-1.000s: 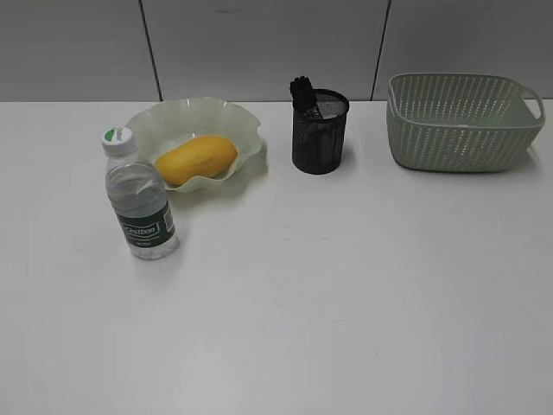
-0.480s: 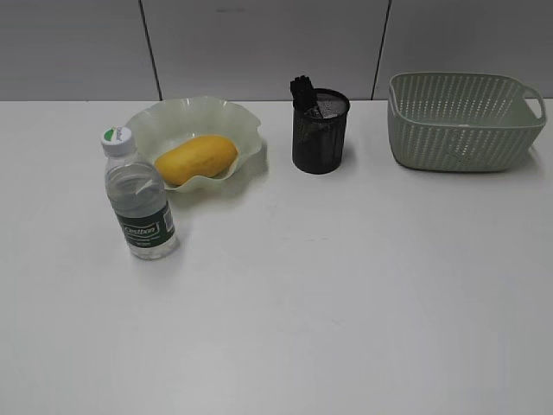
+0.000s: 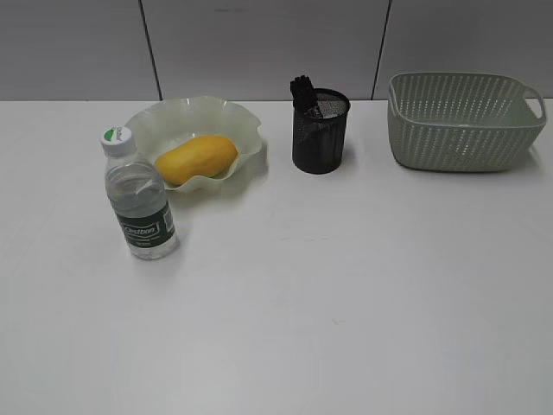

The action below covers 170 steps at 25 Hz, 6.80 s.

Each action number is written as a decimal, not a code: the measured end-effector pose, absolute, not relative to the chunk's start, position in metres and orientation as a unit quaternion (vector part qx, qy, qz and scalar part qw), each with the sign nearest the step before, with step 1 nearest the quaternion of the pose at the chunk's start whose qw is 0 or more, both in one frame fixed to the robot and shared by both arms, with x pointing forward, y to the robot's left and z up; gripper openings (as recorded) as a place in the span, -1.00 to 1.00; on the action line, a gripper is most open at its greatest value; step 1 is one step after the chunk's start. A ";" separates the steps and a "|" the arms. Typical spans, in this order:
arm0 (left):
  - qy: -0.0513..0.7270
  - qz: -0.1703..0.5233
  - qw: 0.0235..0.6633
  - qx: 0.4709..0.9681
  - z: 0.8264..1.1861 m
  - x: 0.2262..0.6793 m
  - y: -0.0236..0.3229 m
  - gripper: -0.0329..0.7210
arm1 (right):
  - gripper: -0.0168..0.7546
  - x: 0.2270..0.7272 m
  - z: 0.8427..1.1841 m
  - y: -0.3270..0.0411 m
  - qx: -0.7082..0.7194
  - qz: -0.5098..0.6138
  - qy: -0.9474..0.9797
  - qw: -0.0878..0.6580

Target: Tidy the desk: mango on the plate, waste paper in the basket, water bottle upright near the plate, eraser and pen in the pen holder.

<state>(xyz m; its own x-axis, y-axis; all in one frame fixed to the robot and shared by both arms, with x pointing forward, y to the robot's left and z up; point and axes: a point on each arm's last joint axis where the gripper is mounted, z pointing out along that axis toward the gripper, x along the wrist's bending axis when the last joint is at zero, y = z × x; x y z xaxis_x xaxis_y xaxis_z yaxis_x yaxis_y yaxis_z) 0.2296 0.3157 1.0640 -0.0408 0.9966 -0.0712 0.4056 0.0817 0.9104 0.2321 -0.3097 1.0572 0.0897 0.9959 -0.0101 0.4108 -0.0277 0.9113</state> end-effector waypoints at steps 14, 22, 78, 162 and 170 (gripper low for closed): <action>0.618 0.371 0.398 0.567 1.064 0.230 0.316 -0.07 | 0.50 0.232 1.057 -0.310 0.618 0.363 0.569 0.403; 0.618 0.371 0.398 0.567 1.064 0.230 0.316 -0.07 | 0.50 0.232 1.057 -0.310 0.618 0.363 0.569 0.403; 0.618 0.371 0.398 0.567 1.064 0.230 0.316 -0.07 | 0.50 0.232 1.057 -0.310 0.618 0.363 0.569 0.403; 0.618 0.371 0.398 0.567 1.064 0.230 0.316 -0.07 | 0.50 0.232 1.057 -0.310 0.618 0.363 0.569 0.403; 0.618 0.371 0.398 0.567 1.064 0.230 0.316 -0.07 | 0.50 0.232 1.057 -0.310 0.618 0.363 0.569 0.403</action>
